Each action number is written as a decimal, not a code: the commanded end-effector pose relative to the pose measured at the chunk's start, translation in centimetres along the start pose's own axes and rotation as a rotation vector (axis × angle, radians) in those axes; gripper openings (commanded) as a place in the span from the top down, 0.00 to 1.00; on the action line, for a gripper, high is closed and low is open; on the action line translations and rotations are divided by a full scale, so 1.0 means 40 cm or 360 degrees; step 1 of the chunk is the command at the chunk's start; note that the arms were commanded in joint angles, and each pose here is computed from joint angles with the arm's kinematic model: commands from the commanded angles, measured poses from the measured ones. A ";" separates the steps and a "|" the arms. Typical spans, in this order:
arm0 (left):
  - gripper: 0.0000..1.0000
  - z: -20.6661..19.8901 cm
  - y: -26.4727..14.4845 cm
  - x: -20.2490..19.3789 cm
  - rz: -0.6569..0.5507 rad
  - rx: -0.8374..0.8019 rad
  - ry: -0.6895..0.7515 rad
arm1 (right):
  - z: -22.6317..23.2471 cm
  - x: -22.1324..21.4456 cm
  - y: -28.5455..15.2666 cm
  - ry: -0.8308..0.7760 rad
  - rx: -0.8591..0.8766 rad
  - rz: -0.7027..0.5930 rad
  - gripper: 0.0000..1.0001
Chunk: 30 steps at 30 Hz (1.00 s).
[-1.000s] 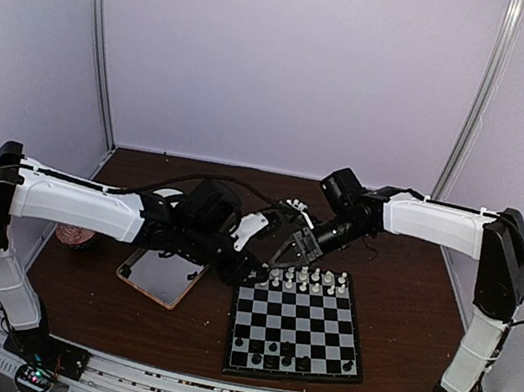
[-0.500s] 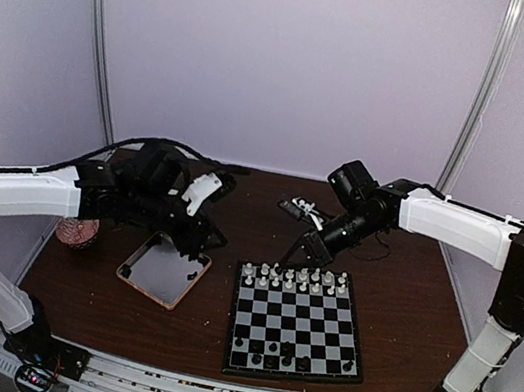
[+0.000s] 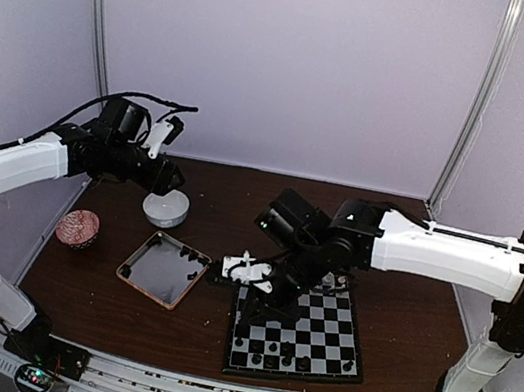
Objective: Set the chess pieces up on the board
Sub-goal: Place the rook at h8.
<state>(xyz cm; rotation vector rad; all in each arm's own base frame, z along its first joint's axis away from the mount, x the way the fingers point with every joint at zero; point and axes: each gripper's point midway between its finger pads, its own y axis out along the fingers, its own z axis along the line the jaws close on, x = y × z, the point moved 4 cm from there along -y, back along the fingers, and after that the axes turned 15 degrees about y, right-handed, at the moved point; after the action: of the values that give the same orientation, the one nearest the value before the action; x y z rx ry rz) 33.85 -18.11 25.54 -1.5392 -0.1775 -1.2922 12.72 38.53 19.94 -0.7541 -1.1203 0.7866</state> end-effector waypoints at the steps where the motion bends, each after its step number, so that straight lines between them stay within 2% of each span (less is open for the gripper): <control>1: 0.38 0.044 0.008 -0.021 0.0001 -0.0049 -0.0117 | 0.012 -0.034 0.069 -0.0152 -0.0165 0.0243 0.94; 6: 0.38 0.043 -0.006 -0.004 -0.0044 -0.0092 -0.0130 | 0.017 -0.055 0.133 -0.0237 -0.0247 0.0390 0.94; 30: 0.41 0.025 -0.009 -0.004 -0.0055 -0.0168 -0.0135 | 0.016 -0.081 0.227 -0.0233 -0.0193 0.0532 0.93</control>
<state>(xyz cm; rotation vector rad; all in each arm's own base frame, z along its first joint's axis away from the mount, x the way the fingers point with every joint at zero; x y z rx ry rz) 34.30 -16.85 24.82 -1.6744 -0.1681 -1.2482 10.34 40.42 11.53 -1.0200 -1.2027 1.0372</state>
